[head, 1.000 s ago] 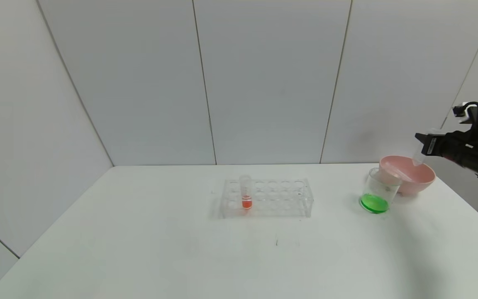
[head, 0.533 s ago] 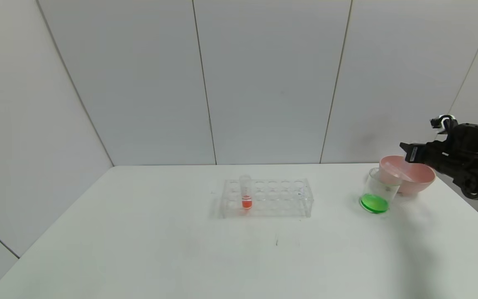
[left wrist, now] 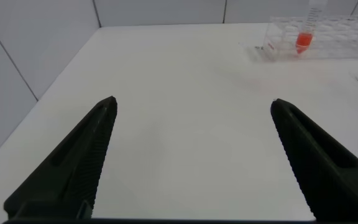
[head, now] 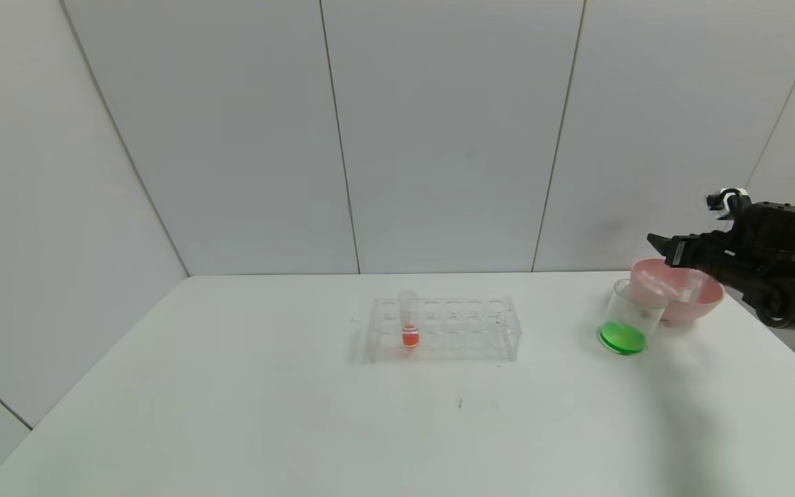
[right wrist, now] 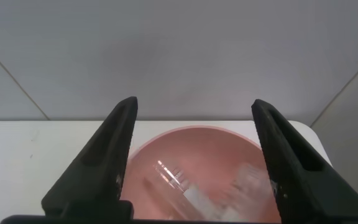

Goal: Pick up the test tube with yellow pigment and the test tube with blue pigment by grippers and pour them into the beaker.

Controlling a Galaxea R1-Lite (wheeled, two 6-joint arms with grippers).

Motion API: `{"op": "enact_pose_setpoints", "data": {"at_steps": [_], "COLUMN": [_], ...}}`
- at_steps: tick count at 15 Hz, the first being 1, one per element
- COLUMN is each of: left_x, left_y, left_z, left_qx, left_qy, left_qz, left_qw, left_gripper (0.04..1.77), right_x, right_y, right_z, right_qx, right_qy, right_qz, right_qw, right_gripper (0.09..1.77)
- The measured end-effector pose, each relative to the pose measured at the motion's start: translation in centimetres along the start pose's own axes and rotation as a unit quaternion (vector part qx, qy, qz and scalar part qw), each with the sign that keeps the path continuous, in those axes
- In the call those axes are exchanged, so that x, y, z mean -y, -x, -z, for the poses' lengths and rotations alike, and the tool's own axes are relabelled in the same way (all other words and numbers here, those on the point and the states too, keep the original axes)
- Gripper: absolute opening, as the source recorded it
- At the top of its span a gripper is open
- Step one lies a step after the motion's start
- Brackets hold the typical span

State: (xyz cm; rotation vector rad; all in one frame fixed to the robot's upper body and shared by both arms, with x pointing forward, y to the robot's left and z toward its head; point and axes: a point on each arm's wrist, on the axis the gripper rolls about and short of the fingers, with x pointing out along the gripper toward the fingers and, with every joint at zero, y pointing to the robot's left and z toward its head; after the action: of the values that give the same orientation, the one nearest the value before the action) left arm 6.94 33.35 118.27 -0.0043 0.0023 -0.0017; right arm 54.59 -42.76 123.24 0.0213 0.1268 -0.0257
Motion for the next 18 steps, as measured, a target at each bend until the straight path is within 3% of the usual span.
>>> {"op": "enact_pose_setpoints", "data": {"at_steps": [2, 8, 13, 18], "left_x": [0.0, 0.0, 0.0, 0.0], "left_y": [0.0, 0.0, 0.0, 0.0], "left_z": [0.0, 0.0, 0.0, 0.0], "left_qx": [0.000, 0.000, 0.000, 0.000], "left_qy": [0.000, 0.000, 0.000, 0.000], "left_qz": [0.000, 0.000, 0.000, 0.000], "left_qw": [1.0000, 1.0000, 1.0000, 1.0000], "left_gripper": [1.76, 1.76, 1.76, 1.76], "right_x": [-2.0, -7.9, -9.3, -9.4], "right_y": [-0.1, 3.5, 13.3, 26.0], "right_z": [-0.3, -3.5, -7.2, -8.3], "right_qx": [0.002, 0.022, 0.055, 0.123], "right_qy": [0.002, -0.007, -0.019, -0.014], "right_qz": [0.008, -0.042, -0.062, -0.076], "right_qw": [1.000, 0.999, 0.996, 0.989], "right_gripper": [1.43, 1.58, 1.64, 1.67]}}
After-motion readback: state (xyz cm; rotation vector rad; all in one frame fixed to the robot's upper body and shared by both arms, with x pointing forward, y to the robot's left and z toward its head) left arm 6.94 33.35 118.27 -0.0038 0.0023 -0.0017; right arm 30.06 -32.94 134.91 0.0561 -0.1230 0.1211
